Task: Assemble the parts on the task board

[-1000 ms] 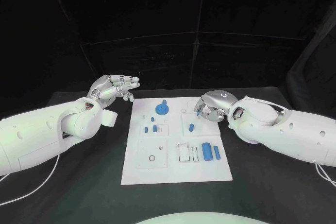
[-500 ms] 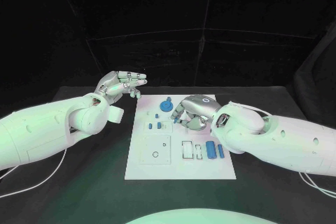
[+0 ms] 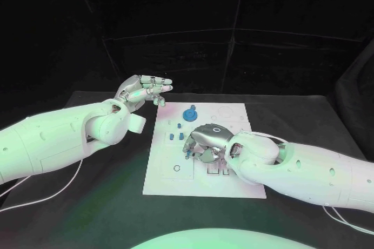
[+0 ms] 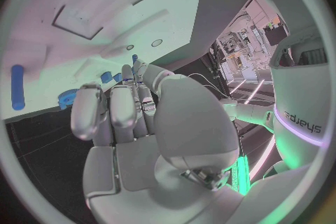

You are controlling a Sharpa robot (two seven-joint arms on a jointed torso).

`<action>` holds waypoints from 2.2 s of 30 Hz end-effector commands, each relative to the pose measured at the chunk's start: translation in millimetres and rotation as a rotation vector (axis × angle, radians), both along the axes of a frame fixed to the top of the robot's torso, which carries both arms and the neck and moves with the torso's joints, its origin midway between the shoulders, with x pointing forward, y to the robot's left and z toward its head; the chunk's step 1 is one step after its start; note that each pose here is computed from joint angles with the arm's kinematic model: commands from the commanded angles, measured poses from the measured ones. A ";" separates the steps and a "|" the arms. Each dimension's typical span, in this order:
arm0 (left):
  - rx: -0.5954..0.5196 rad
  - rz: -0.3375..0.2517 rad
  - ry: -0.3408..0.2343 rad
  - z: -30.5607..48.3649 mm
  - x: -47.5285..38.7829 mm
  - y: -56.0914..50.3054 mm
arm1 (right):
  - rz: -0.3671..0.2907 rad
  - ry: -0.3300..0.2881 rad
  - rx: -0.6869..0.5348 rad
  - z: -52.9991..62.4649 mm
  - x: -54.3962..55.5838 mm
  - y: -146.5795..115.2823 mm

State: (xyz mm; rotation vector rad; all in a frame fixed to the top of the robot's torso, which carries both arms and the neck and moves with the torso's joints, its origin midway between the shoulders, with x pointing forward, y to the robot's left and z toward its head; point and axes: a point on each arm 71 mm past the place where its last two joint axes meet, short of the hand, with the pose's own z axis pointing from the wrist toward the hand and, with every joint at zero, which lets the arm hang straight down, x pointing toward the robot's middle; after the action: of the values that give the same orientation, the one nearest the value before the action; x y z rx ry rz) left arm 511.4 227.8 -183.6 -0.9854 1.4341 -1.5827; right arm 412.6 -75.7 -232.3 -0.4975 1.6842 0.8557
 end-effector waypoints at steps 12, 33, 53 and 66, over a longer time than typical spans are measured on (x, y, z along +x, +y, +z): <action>-0.010 -0.011 0.001 1.4 -0.2 -2.3 | 0.015 -0.029 -0.082 -9.9 -1.0 7.3; -0.005 -0.008 0.008 0.4 1.4 0.1 | 0.012 -0.073 -0.097 -10.0 -0.3 12.1; -0.003 -0.017 0.019 -0.8 2.2 -1.2 | 0.048 -0.054 -0.173 -14.7 -2.7 19.1; 0.000 -0.022 0.030 -1.5 2.3 0.0 | -0.016 -0.117 -0.090 -8.0 2.6 14.7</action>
State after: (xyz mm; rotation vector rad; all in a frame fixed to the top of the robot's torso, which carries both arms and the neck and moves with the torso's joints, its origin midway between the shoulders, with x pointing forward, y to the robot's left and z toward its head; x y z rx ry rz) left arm 513.6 228.9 -186.1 -0.9997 1.4621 -1.5731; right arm 413.7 -60.4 -245.6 -0.6227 1.6775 0.7248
